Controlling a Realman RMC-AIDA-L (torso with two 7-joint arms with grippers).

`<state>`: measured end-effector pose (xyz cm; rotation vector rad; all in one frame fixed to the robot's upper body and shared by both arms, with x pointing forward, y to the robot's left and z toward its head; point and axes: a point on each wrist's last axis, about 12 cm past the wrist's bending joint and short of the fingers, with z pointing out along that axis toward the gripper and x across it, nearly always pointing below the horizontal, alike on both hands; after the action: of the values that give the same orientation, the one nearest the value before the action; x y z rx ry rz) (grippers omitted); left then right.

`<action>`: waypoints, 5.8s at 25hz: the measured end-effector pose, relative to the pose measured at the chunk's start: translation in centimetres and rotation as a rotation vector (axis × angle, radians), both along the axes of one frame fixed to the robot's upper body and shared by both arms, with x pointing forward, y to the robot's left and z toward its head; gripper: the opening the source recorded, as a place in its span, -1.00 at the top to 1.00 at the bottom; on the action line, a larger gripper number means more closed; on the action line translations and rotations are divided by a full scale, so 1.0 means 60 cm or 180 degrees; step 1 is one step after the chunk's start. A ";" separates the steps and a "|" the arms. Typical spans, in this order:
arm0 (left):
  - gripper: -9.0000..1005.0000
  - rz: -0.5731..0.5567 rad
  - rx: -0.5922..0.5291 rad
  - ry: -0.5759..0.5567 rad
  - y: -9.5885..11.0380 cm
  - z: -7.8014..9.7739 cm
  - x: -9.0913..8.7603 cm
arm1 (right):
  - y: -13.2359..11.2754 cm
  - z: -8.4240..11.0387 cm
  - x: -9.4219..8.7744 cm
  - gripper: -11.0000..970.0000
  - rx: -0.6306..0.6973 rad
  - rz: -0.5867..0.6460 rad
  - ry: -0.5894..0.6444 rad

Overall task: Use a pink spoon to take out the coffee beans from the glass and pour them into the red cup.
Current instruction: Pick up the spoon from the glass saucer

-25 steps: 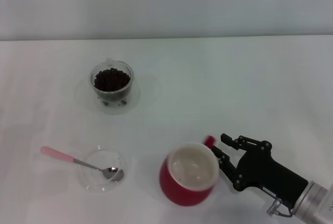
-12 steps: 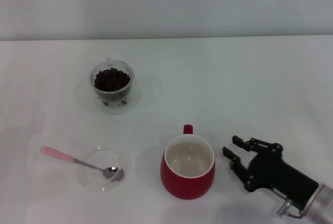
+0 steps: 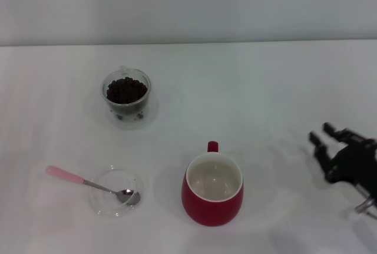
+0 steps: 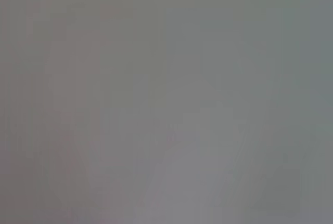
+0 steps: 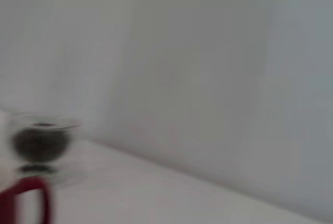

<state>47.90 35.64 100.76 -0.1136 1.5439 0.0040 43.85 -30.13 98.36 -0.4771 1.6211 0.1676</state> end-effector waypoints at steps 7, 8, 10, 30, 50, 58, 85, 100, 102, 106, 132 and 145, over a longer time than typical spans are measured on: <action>-0.77 -0.0164 -0.0253 -0.0163 -0.024 -0.006 -0.039 | -0.042 0.017 0.024 0.35 0.0043 -0.0391 -0.0150; -0.77 -0.0237 -0.0353 -0.0192 -0.028 -0.006 -0.046 | -0.046 0.019 0.027 0.35 0.0064 -0.0418 -0.0155; -0.77 -0.0403 -0.0603 -0.0244 -0.037 -0.006 -0.058 | -0.054 0.023 0.034 0.35 0.0106 -0.0478 -0.0172; -0.77 -0.0545 -0.3387 0.0458 -0.047 -0.044 -0.088 | -0.067 0.045 0.080 0.35 0.0087 -0.0626 -0.0314; -0.77 -0.1138 -0.3232 0.1112 -0.098 -0.052 -0.061 | -0.056 0.042 0.085 0.35 0.0100 -0.0593 -0.0268; -0.77 -0.1284 -0.3171 0.1201 -0.109 -0.051 -0.057 | -0.053 0.042 0.087 0.35 0.0100 -0.0564 -0.0262; -0.77 -0.1551 -0.2938 0.1193 -0.124 -0.049 -0.071 | -0.053 0.037 0.081 0.35 0.0111 -0.0576 -0.0198; -0.74 -0.1655 -0.2894 0.1196 -0.130 -0.047 -0.069 | -0.053 0.032 0.081 0.35 0.0075 -0.0587 -0.0135; -0.74 -0.1658 -0.2898 0.1196 -0.131 -0.046 -0.068 | -0.053 0.032 0.081 0.35 0.0075 -0.0587 -0.0135; -0.74 -0.1657 -0.2930 0.1203 -0.132 -0.046 -0.067 | -0.053 0.032 0.081 0.35 0.0074 -0.0587 -0.0135; 0.68 -0.1561 -0.2988 0.1299 -0.131 -0.050 -0.058 | -0.051 0.034 0.086 0.34 0.0068 -0.0575 -0.0139; 0.74 -0.1619 -0.2879 0.1108 -0.128 -0.042 -0.059 | -0.048 0.033 0.086 0.34 0.0059 -0.0559 -0.0138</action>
<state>44.33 27.97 98.24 -0.4461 1.7783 -1.1319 49.00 -33.02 100.34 -0.3201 1.6088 0.0402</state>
